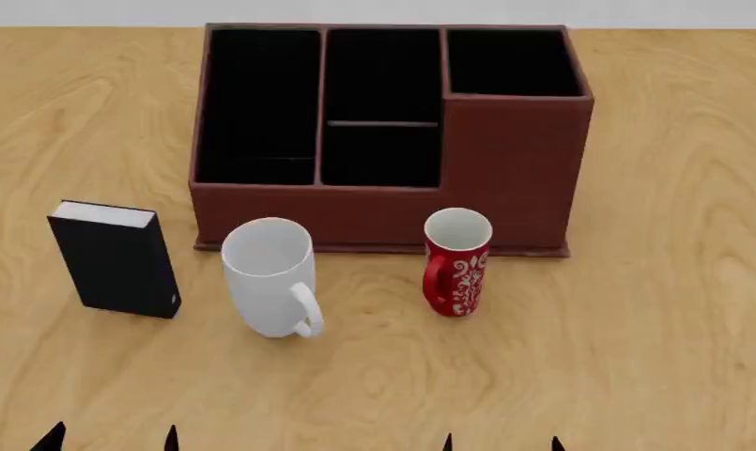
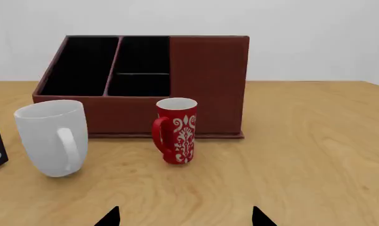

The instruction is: Pick up the white mug and place it to the right of the caddy.

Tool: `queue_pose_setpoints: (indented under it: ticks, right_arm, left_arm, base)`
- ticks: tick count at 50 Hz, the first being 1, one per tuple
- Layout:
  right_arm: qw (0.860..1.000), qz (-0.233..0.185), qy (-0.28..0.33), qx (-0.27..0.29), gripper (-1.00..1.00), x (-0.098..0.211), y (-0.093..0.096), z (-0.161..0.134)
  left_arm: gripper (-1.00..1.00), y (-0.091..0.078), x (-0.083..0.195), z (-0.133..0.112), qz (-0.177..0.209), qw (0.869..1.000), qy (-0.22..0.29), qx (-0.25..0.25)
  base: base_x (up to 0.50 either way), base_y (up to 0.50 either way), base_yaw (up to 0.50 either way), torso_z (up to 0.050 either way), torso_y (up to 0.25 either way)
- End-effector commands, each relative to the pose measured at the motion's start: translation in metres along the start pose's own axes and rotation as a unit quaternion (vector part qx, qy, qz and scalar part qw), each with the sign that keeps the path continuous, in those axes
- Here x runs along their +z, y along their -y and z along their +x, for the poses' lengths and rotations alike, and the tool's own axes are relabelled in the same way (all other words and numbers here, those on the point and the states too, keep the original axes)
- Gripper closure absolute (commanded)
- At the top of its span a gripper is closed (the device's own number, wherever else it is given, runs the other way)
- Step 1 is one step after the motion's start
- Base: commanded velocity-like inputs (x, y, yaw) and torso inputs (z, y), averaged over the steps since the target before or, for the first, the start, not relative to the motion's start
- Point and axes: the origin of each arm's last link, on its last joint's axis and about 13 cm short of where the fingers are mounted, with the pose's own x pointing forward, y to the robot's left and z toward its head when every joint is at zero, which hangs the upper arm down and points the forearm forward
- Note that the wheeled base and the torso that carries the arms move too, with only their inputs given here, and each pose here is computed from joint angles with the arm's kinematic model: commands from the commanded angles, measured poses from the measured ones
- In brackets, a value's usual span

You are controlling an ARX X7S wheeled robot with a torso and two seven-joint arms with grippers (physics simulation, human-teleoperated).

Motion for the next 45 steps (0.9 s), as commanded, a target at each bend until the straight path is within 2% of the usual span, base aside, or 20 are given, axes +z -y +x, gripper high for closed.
queue_pose_setpoints:
  ticks: [1,12,16,19,21,23,26,28,37,43,45]
  right_arm:
    - [1.000,0.000,0.000,0.000,-1.00,0.000,-0.001,0.000]
    - [1.000,-0.013,-0.009,-0.012,-1.00,-0.002,0.002,0.001]
    - [1.000,-0.012,-0.009,-0.024,-1.00,0.010,0.004,0.006]
    - [0.999,-0.028,0.024,-0.032,-1.00,0.040,0.007,0.011]
    - [0.999,-0.012,0.042,-0.026,-1.00,0.066,0.010,0.015]
    - [0.997,-0.024,0.069,-0.028,-1.00,0.088,0.011,0.017]
    - [0.995,-0.018,0.100,-0.019,-1.00,0.124,0.012,0.020]
    - [0.992,-0.037,0.121,-0.018,-1.00,0.144,0.013,0.021]
    - [0.988,-0.025,0.153,-0.008,-1.00,0.197,0.021,0.022]
    - [0.985,-0.020,0.171,-0.017,-1.00,0.216,0.026,0.022]
    - [0.983,-0.019,0.179,-0.020,-1.00,0.222,0.027,0.021]
  left_arm:
    - [-1.00,0.000,0.001,0.000,0.000,1.000,0.000,0.000]
    - [-1.00,-0.004,-0.001,-0.004,-0.007,1.000,-0.005,0.000]
    - [-1.00,-0.005,0.016,0.001,-0.014,1.000,0.013,0.006]
    - [-1.00,-0.006,0.047,0.006,-0.013,0.999,0.040,0.007]
    - [-1.00,-0.009,0.072,0.010,-0.019,0.998,0.066,0.008]
    - [-1.00,-0.010,0.091,0.013,-0.022,0.996,0.087,0.008]
    - [-1.00,-0.010,0.122,0.015,-0.002,0.993,0.117,0.005]
    - [-1.00,-0.010,0.138,0.017,-0.009,0.992,0.126,0.007]
    - [-1.00,-0.015,0.192,0.018,0.008,0.985,0.172,0.017]
    - [-1.00,-0.018,0.213,0.014,0.000,0.980,0.199,0.019]
    - [-1.00,-0.018,0.207,0.015,0.000,0.978,0.205,0.020]
  base:
    - [0.00,0.00,0.00,0.000,0.000]
    - [0.00,0.00,0.00,0.000,0.000]
    - [0.00,0.00,0.00,0.000,0.000]
    - [0.00,0.00,0.00,0.000,0.000]
    - [0.00,0.00,0.00,0.000,0.000]
    - [0.00,0.00,0.00,0.000,0.000]
    - [0.00,0.00,0.00,0.000,0.000]
    - [0.00,0.00,0.00,0.000,0.000]
    - [0.00,0.00,0.00,0.000,0.000]
    - [0.00,0.00,0.00,0.000,0.000]
    - [0.00,0.00,0.00,0.000,0.000]
